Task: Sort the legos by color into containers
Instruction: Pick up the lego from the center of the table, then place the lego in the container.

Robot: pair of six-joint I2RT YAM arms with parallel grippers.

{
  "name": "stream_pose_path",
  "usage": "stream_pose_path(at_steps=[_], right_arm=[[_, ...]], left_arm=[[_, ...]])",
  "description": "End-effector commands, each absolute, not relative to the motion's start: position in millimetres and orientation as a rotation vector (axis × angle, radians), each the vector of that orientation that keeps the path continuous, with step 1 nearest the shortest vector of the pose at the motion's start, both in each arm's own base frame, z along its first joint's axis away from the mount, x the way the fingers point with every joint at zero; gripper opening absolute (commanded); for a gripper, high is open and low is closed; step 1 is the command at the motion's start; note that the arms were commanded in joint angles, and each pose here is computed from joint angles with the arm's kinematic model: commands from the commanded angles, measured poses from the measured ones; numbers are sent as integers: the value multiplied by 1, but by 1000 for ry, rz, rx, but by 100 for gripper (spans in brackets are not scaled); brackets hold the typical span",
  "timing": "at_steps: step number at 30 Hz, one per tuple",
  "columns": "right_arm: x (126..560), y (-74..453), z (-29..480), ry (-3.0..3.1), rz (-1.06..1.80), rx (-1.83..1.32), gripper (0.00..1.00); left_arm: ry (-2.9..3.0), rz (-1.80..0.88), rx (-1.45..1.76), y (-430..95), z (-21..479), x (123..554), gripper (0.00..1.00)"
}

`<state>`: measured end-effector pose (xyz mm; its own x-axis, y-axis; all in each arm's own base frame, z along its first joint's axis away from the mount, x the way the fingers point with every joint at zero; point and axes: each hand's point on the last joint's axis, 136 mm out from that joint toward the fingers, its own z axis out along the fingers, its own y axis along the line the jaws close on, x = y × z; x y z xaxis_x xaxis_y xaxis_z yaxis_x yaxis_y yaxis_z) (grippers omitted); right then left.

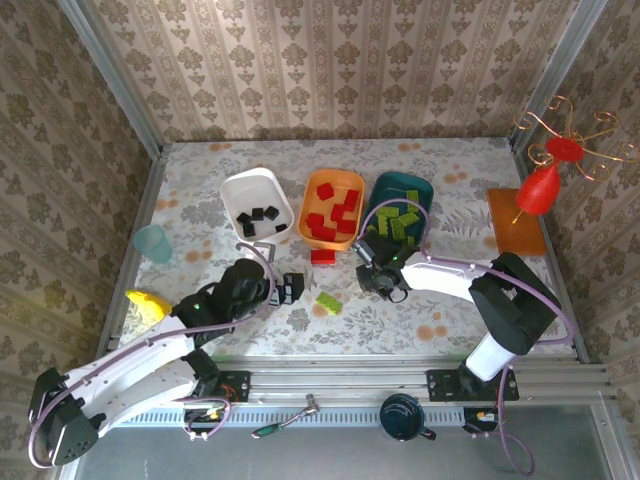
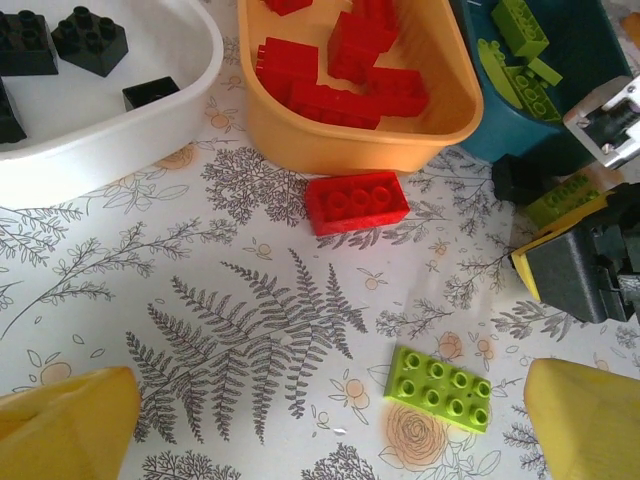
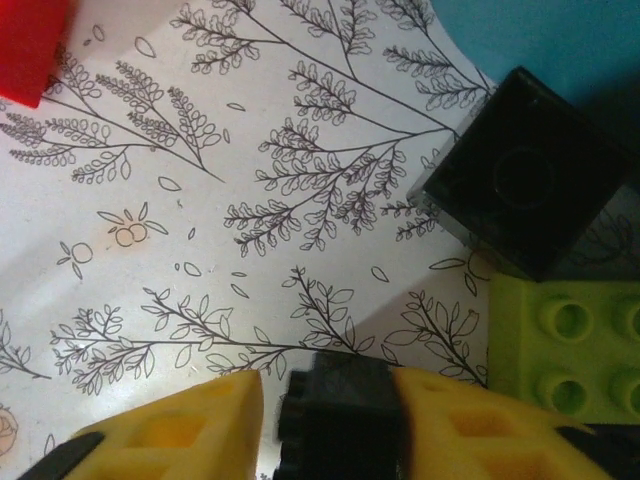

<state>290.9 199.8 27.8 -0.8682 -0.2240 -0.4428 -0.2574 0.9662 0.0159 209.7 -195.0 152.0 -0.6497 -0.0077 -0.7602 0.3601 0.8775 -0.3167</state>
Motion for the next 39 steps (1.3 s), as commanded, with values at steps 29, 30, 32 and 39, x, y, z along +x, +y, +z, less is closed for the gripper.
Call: stream_pose_path(at_steps=[29, 30, 32, 39], right_arm=[[461, 473, 163, 2204, 840, -417, 35], [464, 476, 163, 2207, 844, -417, 42], [467, 479, 166, 2210, 855, -408, 58], [455, 443, 207, 2124, 832, -370, 77]], left_arm=[[2193, -531, 165, -145, 180, 185, 100], [2195, -527, 164, -144, 180, 184, 100], [2197, -525, 170, -144, 180, 183, 100], [2175, -591, 235, -159, 186, 183, 100]])
